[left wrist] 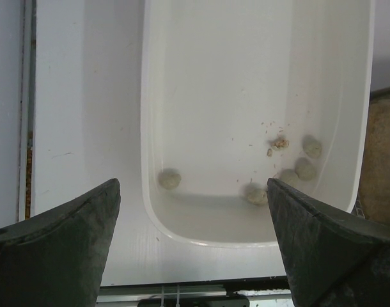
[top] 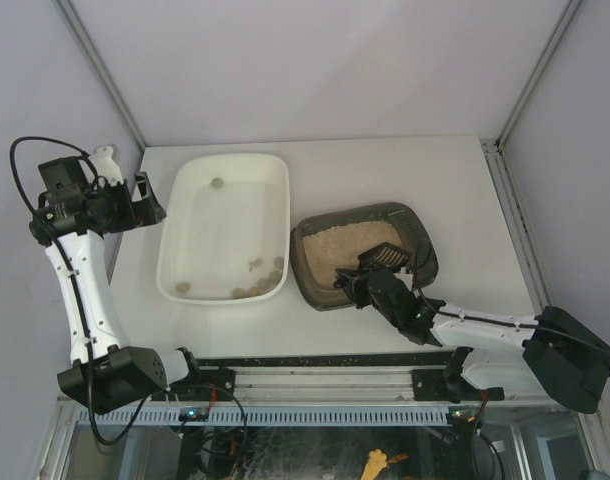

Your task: Clean the litter box

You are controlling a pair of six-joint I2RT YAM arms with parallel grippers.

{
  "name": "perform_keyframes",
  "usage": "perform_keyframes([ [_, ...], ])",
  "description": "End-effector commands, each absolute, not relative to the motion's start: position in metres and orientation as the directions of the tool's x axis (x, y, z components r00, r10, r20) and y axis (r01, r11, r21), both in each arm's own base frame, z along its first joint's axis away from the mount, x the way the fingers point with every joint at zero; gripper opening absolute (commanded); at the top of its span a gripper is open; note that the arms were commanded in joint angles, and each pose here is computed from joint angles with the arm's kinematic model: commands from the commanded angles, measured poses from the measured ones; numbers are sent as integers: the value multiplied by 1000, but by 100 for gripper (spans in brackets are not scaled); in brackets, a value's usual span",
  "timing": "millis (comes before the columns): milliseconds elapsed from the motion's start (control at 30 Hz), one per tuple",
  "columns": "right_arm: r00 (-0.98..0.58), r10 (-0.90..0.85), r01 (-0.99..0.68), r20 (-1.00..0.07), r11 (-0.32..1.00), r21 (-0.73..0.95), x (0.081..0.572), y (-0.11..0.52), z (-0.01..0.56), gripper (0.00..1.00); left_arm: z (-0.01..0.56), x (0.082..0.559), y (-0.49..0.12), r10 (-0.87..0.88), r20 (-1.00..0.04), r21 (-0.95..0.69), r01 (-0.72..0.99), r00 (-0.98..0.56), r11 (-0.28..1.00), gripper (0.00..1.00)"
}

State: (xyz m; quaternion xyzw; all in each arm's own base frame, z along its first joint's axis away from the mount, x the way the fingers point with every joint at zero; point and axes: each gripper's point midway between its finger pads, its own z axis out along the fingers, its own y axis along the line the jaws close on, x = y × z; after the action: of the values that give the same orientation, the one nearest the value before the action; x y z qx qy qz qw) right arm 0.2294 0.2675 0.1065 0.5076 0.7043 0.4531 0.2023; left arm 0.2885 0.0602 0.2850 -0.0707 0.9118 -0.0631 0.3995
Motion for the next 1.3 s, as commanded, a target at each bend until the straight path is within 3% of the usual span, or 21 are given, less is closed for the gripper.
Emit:
perform_keyframes([
  [0,-287,925,507,250,-75,859,254,256,109,0,293,290,57,-146,-753,-154,-43,-641,987,100],
  [400,-375,880,447,291,-103,888,280,279,124,1,292,289,57,-145,-753,-154,-42,-641,987,100],
  [600,-440,846,398,300,-116,910,289,292,133,40,295,289,59,-145,-755,-147,-51,-640,988,100],
  [667,-452,840,395,301,-114,911,290,295,134,63,296,290,59,-145,-754,-148,-49,-641,988,100],
  [700,-455,840,392,295,-109,913,290,296,135,84,296,290,57,-144,-754,-153,-43,-641,987,100],
  [767,-467,838,384,283,-96,918,291,297,138,99,296,290,56,-146,-752,-160,-36,-642,986,100],
  [1133,-610,753,349,247,-24,937,288,314,178,100,295,290,58,-155,-749,-158,-54,-645,986,100],
  [1267,-744,659,206,109,70,976,280,324,213,100,302,288,59,-150,-761,-145,-59,-632,988,100],
])
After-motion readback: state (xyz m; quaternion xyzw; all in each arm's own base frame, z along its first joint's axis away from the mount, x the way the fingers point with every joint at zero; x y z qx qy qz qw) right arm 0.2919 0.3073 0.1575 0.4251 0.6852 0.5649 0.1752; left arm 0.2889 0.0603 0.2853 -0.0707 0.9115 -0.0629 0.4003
